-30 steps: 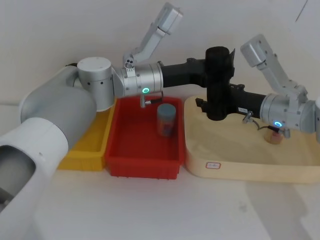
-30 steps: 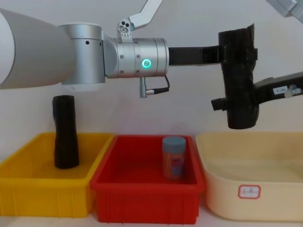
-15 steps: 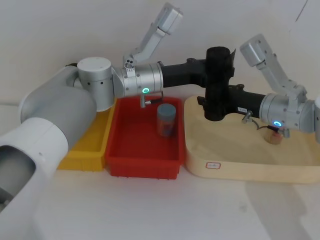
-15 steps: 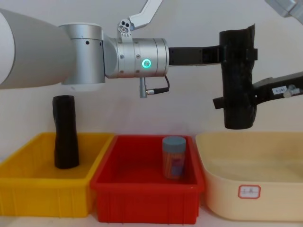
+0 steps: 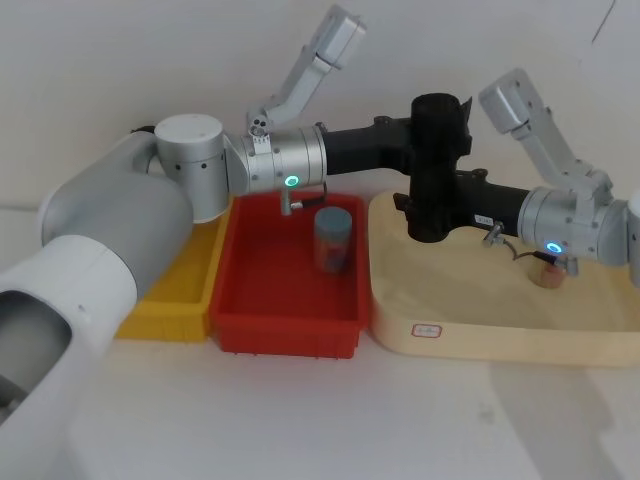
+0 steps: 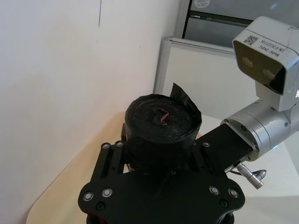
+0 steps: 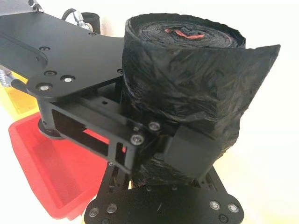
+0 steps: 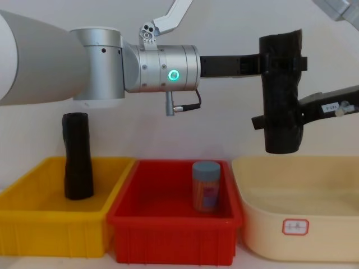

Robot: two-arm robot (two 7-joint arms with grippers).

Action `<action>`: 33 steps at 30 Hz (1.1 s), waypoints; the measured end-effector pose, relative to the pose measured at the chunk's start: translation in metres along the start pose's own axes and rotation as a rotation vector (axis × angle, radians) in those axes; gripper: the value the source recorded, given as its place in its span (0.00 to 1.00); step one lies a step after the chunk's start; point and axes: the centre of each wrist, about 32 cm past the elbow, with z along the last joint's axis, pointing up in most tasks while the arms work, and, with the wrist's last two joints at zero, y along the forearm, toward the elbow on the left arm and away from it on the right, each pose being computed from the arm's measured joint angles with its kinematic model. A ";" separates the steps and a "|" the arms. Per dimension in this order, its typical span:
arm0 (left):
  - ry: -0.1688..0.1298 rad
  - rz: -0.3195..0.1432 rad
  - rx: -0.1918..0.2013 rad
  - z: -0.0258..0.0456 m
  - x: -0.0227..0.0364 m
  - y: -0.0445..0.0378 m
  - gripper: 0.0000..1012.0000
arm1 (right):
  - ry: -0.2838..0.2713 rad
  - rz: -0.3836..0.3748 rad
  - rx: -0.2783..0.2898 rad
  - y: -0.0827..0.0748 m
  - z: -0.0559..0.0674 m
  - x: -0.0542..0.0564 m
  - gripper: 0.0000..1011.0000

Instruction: Pick up the garbage bag with the one hand and transfer it to the other hand.

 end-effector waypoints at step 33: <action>0.000 0.001 0.001 0.0000 0.0001 0.0001 0.99 | 0.063 -0.169 -0.048 -0.014 -0.001 0.007 0.51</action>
